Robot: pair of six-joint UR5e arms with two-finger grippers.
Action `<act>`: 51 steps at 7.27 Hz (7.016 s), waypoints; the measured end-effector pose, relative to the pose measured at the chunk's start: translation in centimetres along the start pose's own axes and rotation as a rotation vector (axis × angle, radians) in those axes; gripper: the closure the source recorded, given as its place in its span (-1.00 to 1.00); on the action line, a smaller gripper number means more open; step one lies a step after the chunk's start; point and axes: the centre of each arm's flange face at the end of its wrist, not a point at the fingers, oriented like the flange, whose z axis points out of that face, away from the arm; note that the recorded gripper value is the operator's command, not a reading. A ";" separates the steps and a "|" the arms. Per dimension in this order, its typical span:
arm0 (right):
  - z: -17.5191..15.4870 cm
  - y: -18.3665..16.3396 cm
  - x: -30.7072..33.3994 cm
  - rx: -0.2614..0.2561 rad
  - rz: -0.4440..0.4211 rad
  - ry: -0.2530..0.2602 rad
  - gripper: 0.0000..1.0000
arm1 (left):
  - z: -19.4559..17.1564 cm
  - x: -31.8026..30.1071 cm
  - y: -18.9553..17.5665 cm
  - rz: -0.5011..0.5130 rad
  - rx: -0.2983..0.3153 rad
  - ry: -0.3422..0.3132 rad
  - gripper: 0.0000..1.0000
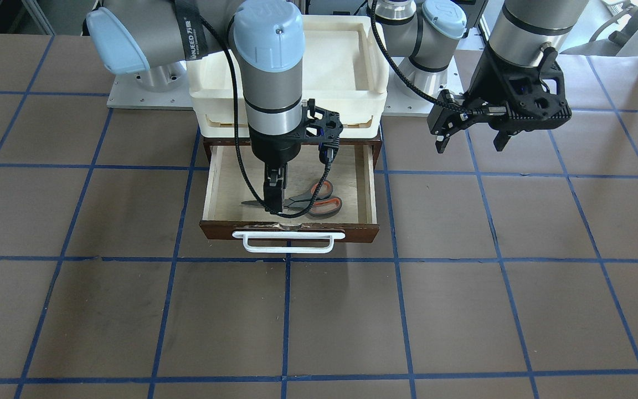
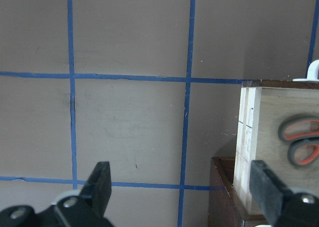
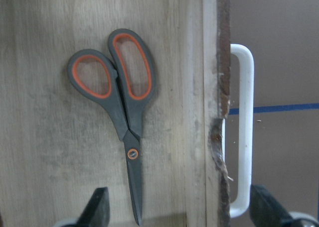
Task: Put scissors in drawer and close it
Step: 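Raise the right gripper away from the drawer while the left arm starts moving, then move the left gripper over the drawer's white handle, then push the drawer closed toward the robot's far side with the left gripper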
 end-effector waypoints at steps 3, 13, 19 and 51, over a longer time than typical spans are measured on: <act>-5.5 9.2 3.1 0.004 0.215 0.076 -1.00 | 0.2 0.0 -0.2 0.001 0.001 -0.003 -1.00; -11.4 18.3 2.4 0.034 1.375 0.077 -1.00 | 8.8 9.5 -7.5 -0.069 0.075 -0.020 -1.00; -12.4 18.0 2.0 0.072 1.532 0.092 -1.00 | 18.4 20.1 -11.4 -0.145 0.046 -0.007 -1.00; -12.2 18.3 1.2 0.049 1.524 0.033 -1.00 | 21.2 22.4 -6.0 -0.256 -0.365 -0.020 -1.00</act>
